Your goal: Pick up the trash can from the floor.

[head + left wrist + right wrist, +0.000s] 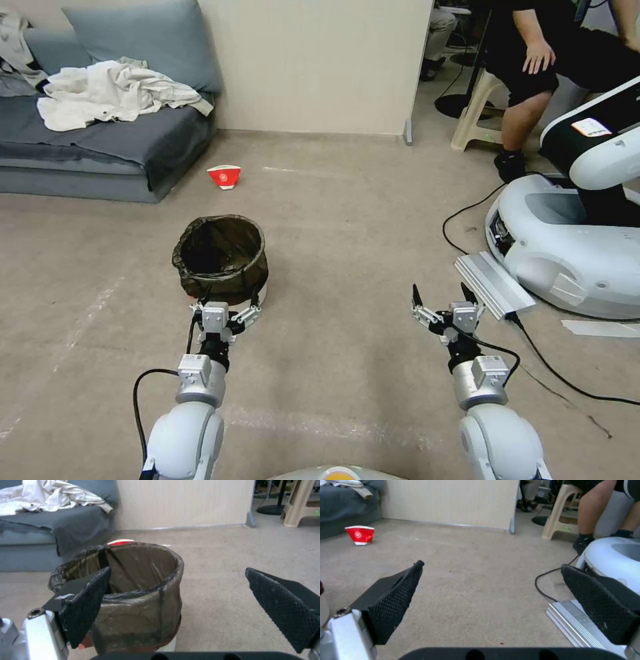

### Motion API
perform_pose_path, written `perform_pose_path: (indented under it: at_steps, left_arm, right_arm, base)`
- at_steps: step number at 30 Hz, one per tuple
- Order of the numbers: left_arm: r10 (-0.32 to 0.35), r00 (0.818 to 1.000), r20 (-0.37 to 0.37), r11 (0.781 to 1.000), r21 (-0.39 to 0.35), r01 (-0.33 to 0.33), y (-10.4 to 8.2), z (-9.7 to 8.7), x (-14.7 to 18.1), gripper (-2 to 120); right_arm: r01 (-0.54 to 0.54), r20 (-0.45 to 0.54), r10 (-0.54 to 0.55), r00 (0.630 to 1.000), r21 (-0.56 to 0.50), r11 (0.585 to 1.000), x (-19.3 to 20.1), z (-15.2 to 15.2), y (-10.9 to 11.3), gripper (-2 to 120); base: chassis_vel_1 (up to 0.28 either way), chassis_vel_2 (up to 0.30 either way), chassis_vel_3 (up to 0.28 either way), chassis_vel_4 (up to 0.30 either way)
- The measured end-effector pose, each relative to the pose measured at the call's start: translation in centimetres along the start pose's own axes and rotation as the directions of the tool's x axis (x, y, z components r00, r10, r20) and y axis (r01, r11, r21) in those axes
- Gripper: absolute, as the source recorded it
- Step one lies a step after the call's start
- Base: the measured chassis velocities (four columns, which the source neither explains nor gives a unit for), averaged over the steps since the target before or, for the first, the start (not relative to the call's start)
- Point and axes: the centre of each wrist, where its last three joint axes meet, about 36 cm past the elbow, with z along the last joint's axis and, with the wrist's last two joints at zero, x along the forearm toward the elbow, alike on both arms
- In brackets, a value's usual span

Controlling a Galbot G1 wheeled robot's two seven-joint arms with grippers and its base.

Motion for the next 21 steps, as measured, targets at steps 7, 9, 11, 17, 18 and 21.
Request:
perform_pose_path:
  at_steps: [7, 9, 11, 17, 18, 21]
  left_arm:
    - [0.0, 1.0, 0.0, 1.0, 0.0, 0.0, 0.0, 0.0, 0.0, 100]
    - [0.0, 1.0, 0.0, 1.0, 0.0, 0.0, 0.0, 0.0, 0.0, 100]
    - [0.0, 1.0, 0.0, 1.0, 0.0, 0.0, 0.0, 0.0, 0.0, 100]
    - [0.0, 1.0, 0.0, 1.0, 0.0, 0.0, 0.0, 0.0, 0.0, 100]
    - [-0.001, 1.0, 0.0, 1.0, 0.0, 0.001, 0.02, -0.02, 0.04, 100]
    - [-0.003, 1.0, 0.006, 1.0, 0.0, 0.003, 0.12, -0.31, 0.24, 100]
  right_arm:
    - [0.0, 0.0, 0.0, 1.0, 0.0, 1.0, 0.0, 0.0, 0.0, 100]
    - [0.0, 0.0, 0.0, 1.0, 0.0, 1.0, 0.0, 0.0, 0.0, 100]
    - [0.0, 0.0, 0.0, 1.0, 0.0, 1.0, 0.0, 0.0, 0.0, 100]
    - [0.0, 0.0, 0.0, 1.0, 0.0, 1.0, 0.0, 0.0, 0.0, 100]
    - [-0.001, -0.001, 0.001, 1.0, -0.001, 1.0, 0.03, -0.04, -0.02, 100]
    - [-0.005, -0.001, 0.005, 1.0, -0.007, 1.0, 0.16, -0.41, -0.13, 100]
  base:
    - [0.0, 0.0, 0.0, 0.0]
    - [0.0, 0.0, 0.0, 0.0]
    - [0.0, 0.0, 0.0, 0.0]
    - [0.0, 0.0, 0.0, 0.0]
    - [0.0, 0.0, 0.0, 0.0]
    - [0.0, 0.0, 0.0, 0.0]
